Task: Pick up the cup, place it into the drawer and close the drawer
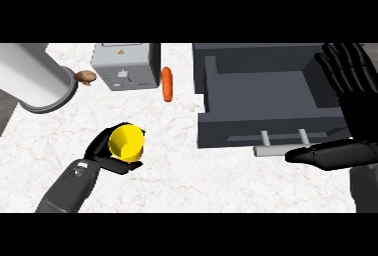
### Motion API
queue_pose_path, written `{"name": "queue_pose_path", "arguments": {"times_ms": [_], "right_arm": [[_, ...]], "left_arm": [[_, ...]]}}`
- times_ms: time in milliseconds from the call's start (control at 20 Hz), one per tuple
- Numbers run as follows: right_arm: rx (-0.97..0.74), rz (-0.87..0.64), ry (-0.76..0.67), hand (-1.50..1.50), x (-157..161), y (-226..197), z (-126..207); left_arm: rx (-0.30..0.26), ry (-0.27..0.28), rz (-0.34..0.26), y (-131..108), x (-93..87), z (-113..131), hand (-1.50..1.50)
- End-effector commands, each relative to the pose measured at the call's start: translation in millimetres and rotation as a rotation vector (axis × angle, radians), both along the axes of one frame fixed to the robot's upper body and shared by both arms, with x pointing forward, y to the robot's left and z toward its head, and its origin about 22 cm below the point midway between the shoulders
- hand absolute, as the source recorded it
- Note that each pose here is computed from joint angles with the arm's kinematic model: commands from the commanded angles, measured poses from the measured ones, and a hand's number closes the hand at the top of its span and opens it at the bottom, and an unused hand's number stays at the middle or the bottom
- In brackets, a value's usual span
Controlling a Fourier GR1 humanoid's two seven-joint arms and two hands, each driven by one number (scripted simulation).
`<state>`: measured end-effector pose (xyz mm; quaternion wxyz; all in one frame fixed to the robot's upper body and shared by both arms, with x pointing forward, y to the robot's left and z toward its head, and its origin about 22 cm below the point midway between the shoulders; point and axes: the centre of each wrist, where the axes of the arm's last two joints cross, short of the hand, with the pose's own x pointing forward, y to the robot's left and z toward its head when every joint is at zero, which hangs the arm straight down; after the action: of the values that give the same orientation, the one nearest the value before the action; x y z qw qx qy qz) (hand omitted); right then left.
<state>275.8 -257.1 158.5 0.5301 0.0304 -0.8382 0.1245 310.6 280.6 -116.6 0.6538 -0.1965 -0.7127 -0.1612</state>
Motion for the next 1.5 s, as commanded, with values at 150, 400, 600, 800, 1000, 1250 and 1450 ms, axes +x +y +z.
{"name": "queue_pose_path", "arguments": {"times_ms": [150, 400, 600, 800, 1000, 1250, 1450], "right_arm": [[-0.015, -0.008, 0.006, -1.50, -4, -8, -1], [-0.008, -0.033, 0.008, -1.50, 0, -5, -7], [0.019, -0.044, 0.009, -1.50, 1, -9, -4], [0.011, -0.038, 0.024, -1.50, -4, -14, -3], [-0.018, -0.049, 0.031, -1.50, -8, -21, -3], [-0.023, -0.062, 0.026, -1.50, -18, -6, -16], [-0.002, -0.087, 0.018, -1.50, 3, -21, -24]], "left_arm": [[-0.061, -0.316, 0.101, 4, -1.3, 2, 1.50], [-0.156, -0.335, 0.384, 2, 0.8, 3, 1.50], [-0.184, -0.356, 0.683, -1, -15.6, -11, 1.50], [-0.253, -0.414, 0.534, -15, 15.9, 16, 1.50], [-0.236, -0.418, 0.426, -34, 46.1, 53, 1.50], [-0.239, -0.479, 0.361, -82, 83.2, 115, 1.50], [-0.221, -0.478, 0.282, -121, 103.8, 175, 1.50]]}}
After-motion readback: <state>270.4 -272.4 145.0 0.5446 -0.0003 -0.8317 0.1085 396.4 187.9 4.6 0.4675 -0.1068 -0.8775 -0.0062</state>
